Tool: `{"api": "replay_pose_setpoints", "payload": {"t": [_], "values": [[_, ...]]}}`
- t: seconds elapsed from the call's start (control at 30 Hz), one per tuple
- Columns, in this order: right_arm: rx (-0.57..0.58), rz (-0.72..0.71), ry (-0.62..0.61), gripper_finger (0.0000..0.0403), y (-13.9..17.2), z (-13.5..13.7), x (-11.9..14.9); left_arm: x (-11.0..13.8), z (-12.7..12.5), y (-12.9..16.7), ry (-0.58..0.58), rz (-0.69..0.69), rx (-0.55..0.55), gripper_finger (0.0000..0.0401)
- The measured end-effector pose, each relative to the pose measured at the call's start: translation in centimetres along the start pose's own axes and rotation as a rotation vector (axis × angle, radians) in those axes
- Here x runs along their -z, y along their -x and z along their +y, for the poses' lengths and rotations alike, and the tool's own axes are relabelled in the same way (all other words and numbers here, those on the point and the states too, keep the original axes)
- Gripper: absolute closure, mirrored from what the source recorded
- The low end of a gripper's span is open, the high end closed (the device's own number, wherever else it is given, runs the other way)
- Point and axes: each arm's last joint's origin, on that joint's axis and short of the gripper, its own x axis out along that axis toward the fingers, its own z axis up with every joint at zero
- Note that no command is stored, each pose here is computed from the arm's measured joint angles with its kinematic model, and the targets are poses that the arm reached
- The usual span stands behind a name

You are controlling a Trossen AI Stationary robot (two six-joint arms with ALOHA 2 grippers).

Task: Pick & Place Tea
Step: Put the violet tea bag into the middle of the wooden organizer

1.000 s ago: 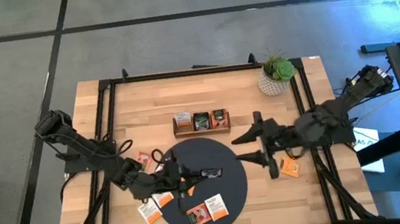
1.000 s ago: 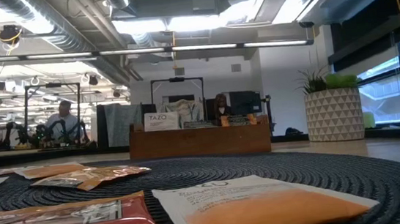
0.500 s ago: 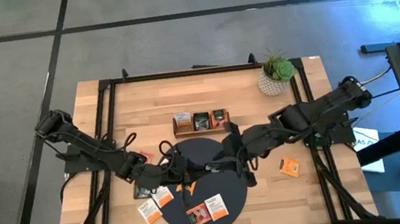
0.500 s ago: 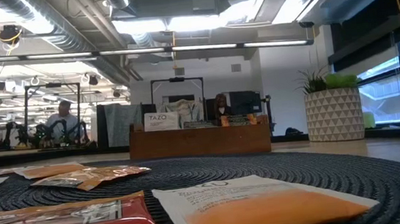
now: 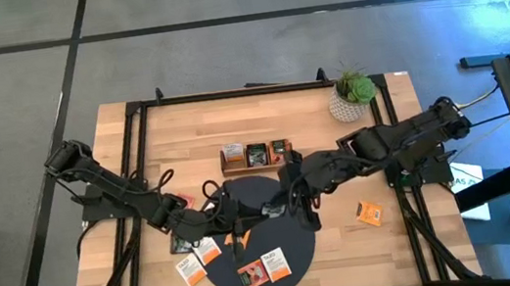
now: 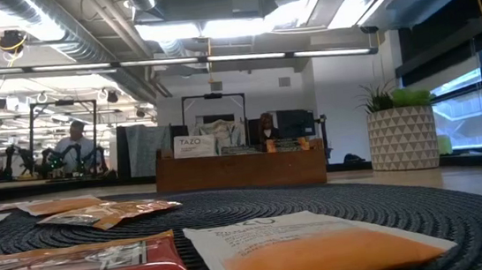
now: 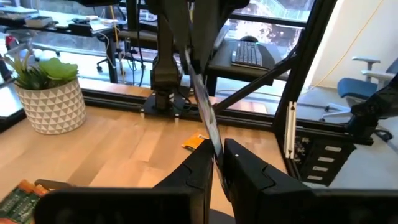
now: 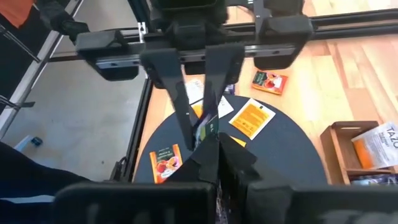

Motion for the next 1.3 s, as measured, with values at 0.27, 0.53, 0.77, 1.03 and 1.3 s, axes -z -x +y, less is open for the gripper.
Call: {"api": "replay_pose_setpoints", "payload": {"t": [0.27,0.53,0.77,1.03,1.3], "values": [[0.027,-0.001,-0.016,0.0397,-0.1,-0.9,-0.2,-0.1,0.7,0.8,0.026,0.053,-0.039,0.0348],[0.17,0.032,0.0,0.0399,-0.3,-4.3,-0.3,-0.7,1.9,4.8,0.036,0.156,-0.022,0.0295],[0.255,0.073,0.087,0.0399,-3.9,-9.0,2.0,0.1,2.9,7.0,0.052,0.176,-0.091,0.0292],[0.315,0.067,0.08,0.0399,-7.4,-15.6,6.6,1.3,3.3,6.9,0.001,0.228,-0.123,0.0291],[0.334,0.004,0.056,0.0399,-8.6,-18.0,9.1,1.4,3.5,7.0,-0.012,0.23,-0.144,0.0294]]}}
